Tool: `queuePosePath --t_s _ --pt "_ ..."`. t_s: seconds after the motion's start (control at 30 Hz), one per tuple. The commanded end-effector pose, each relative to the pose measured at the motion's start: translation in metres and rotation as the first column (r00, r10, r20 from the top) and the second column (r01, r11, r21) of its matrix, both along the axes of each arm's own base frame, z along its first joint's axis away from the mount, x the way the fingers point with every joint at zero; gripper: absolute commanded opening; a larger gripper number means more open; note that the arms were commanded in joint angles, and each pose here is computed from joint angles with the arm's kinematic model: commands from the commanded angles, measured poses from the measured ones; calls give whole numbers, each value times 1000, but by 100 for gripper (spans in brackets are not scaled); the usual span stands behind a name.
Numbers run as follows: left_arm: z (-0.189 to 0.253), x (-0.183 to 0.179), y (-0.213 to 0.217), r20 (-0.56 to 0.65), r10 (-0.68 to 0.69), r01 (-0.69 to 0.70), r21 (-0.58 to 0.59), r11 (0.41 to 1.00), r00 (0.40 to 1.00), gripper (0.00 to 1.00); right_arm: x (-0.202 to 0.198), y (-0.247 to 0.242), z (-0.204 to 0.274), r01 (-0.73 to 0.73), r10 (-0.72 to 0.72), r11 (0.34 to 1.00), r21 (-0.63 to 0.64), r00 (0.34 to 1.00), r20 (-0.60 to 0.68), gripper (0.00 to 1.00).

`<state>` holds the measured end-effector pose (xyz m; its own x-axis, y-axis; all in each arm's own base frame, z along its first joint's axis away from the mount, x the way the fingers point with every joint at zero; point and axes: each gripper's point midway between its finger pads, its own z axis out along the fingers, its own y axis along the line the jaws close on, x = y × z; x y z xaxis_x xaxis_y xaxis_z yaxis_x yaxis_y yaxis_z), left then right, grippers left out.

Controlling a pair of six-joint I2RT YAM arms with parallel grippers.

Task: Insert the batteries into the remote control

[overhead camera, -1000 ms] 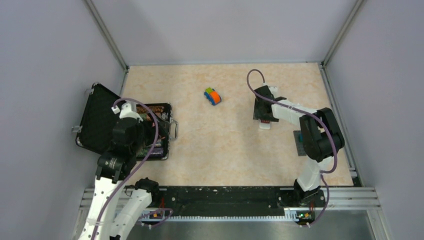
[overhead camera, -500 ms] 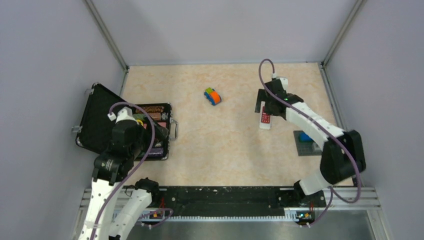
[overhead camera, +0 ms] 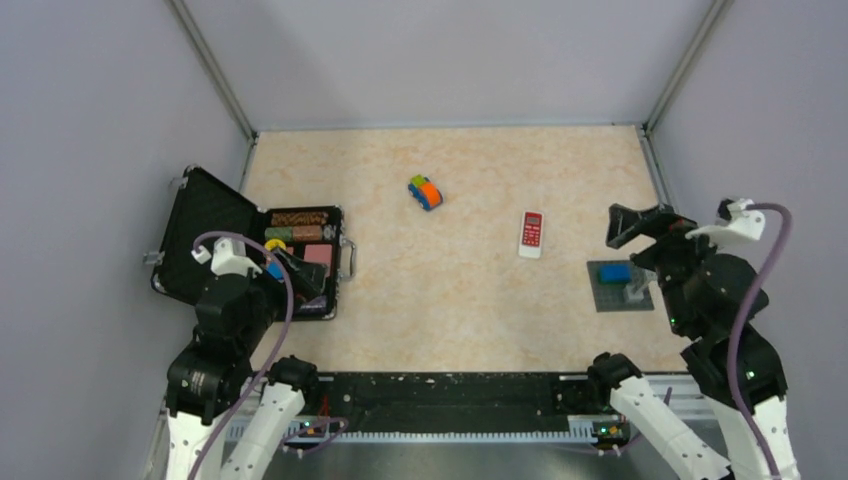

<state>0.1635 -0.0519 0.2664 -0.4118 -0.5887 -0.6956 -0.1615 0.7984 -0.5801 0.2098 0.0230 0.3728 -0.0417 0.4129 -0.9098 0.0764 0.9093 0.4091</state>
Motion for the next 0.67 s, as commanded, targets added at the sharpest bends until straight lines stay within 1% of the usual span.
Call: queuePosePath --t_s 0.0,0.17,0.33,0.5,0.63 --pt "24 -10 6 99 2 -4 15 1000 995 99 -43 -33 0 86 -86 996 -17 996 -14 99" --pt "31 -32 11 130 17 -15 -14 1000 991 99 -85 -55 22 107 -108 994 15 991 85 99" --pt "46 -59 26 190 47 -49 6 999 981 99 -113 -68 37 118 -122 992 40 983 138 99" --pt "59 -72 34 254 65 -72 19 997 965 99 -126 -67 46 82 -88 996 48 983 163 99" --pt "61 -73 40 261 99 -104 6 995 960 99 -126 -63 45 58 -65 997 50 984 164 99"
